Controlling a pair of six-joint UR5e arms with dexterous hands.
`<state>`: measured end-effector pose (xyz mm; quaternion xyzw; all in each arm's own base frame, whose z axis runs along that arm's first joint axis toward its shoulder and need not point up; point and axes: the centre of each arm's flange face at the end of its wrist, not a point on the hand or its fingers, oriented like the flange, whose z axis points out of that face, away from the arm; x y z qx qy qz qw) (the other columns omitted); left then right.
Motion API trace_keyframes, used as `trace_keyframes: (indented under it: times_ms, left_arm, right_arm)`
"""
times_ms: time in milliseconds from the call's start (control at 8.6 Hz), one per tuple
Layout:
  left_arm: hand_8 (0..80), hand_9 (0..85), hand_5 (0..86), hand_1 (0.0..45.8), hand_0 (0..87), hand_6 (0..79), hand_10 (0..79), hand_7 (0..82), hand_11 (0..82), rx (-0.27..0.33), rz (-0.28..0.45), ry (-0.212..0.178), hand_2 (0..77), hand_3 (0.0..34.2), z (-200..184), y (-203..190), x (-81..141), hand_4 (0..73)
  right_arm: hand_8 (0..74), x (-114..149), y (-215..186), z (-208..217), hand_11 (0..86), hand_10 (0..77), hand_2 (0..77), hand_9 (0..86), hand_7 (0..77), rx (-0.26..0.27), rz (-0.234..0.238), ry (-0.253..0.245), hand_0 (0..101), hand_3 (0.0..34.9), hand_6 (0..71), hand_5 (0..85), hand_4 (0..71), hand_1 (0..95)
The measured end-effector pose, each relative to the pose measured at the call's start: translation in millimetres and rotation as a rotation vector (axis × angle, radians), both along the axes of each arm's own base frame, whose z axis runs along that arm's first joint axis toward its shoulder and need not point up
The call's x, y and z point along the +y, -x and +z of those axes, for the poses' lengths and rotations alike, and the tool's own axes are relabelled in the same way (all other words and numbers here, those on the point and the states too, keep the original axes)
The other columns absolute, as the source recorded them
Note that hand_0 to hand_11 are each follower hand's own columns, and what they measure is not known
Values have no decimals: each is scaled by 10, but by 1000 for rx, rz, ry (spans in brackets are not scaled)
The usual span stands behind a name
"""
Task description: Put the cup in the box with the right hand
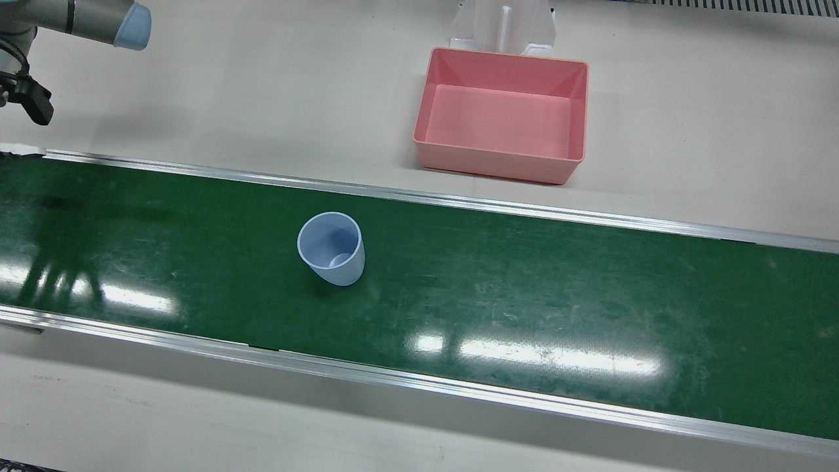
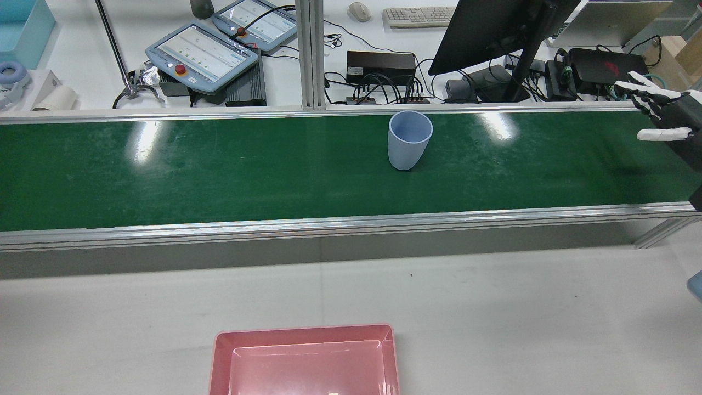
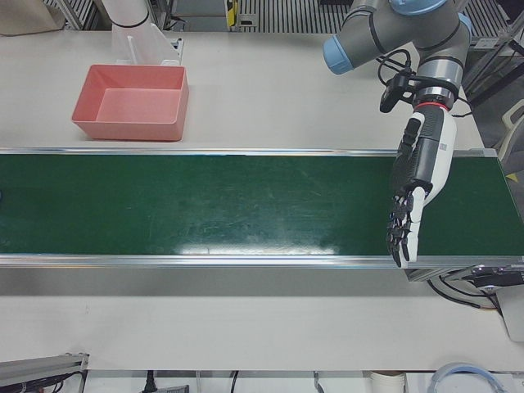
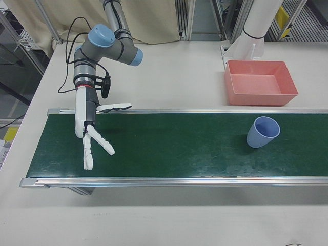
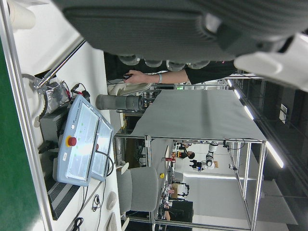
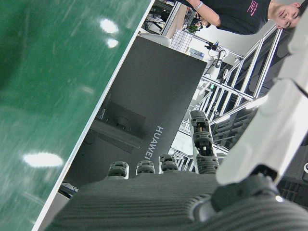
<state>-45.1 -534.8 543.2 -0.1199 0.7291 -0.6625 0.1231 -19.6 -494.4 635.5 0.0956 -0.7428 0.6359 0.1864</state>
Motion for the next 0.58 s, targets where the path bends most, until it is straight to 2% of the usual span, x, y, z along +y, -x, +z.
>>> trace_keyframes:
  times_ms: [116, 233, 349, 465, 581]
  left_arm:
    - [0, 0, 5, 5, 1, 5, 0, 5, 0, 0, 0, 0, 5, 0, 0, 0, 0, 11]
    - [0, 0, 0, 5, 0, 5, 0, 5, 0, 0, 0, 0, 5, 0, 0, 0, 0, 11]
    - [0, 0, 5, 5, 0, 0, 0, 5, 0, 0, 0, 0, 5, 0, 0, 0, 0, 11]
    - [0, 0, 5, 5, 0, 5, 0, 5, 0, 0, 0, 0, 5, 0, 0, 0, 0, 11]
    - [0, 0, 5, 5, 0, 5, 0, 5, 0, 0, 1, 0, 5, 0, 0, -1, 0, 11]
  right_arm:
    - [11, 5, 29, 7, 44, 22, 93, 38, 87, 3, -6, 1, 438, 44, 16, 38, 65, 60]
    - [11, 12, 60, 18, 44, 22, 38, 38, 87, 6, -11, 3, 438, 45, 16, 38, 65, 49]
    - [11, 17, 93, 50, 44, 16, 38, 38, 87, 10, -17, 8, 443, 44, 16, 38, 65, 76]
    - [11, 22, 132, 87, 44, 22, 196, 38, 87, 14, -25, 13, 436, 44, 16, 33, 54, 109]
    - [11, 25, 156, 104, 44, 16, 196, 38, 82, 16, -29, 16, 443, 44, 16, 38, 38, 109]
